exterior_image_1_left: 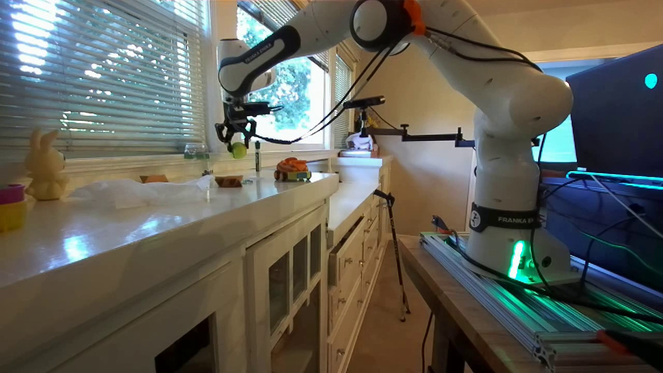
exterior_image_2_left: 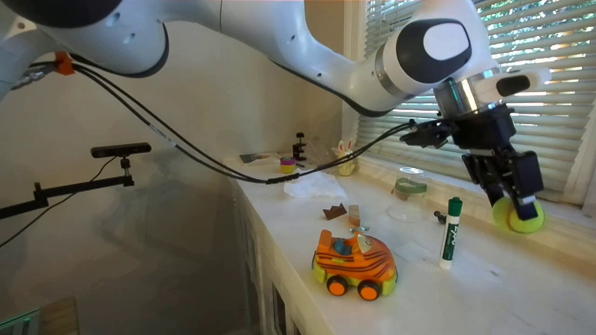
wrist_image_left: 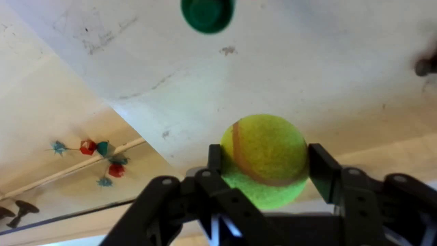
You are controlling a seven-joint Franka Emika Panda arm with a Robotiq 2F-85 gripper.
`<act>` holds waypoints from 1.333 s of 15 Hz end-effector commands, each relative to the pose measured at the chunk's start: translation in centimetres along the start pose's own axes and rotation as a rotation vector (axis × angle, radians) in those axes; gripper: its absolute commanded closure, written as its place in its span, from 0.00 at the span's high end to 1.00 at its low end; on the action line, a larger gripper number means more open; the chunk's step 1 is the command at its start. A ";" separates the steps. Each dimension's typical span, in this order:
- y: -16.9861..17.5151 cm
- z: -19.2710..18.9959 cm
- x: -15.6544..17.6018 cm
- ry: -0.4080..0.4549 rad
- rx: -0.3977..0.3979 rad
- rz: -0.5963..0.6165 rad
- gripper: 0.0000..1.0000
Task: Move the tennis bowl to the left
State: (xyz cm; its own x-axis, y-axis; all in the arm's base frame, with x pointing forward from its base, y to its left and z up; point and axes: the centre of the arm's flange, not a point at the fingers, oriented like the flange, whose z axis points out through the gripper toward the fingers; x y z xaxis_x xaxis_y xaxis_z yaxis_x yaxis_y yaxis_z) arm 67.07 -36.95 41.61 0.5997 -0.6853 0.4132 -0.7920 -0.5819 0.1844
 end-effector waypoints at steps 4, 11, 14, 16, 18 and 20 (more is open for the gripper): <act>0.7 -9.2 0.5 0.111 0.062 -0.020 0.40; 1.5 -19.4 -2.0 0.116 0.234 -0.137 0.40; 1.4 -22.6 -4.6 0.044 0.310 -0.237 0.40; 1.2 -23.7 -6.8 -0.024 0.341 -0.305 0.40; 1.0 -24.4 -8.9 -0.101 0.363 -0.374 0.40; 0.8 -24.6 -11.1 -0.186 0.373 -0.450 0.40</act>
State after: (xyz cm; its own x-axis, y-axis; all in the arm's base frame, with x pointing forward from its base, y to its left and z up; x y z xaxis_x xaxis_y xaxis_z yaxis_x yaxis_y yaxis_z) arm 60.39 -21.25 59.79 0.8444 -0.4420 0.3027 -0.4636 -0.8861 -0.0005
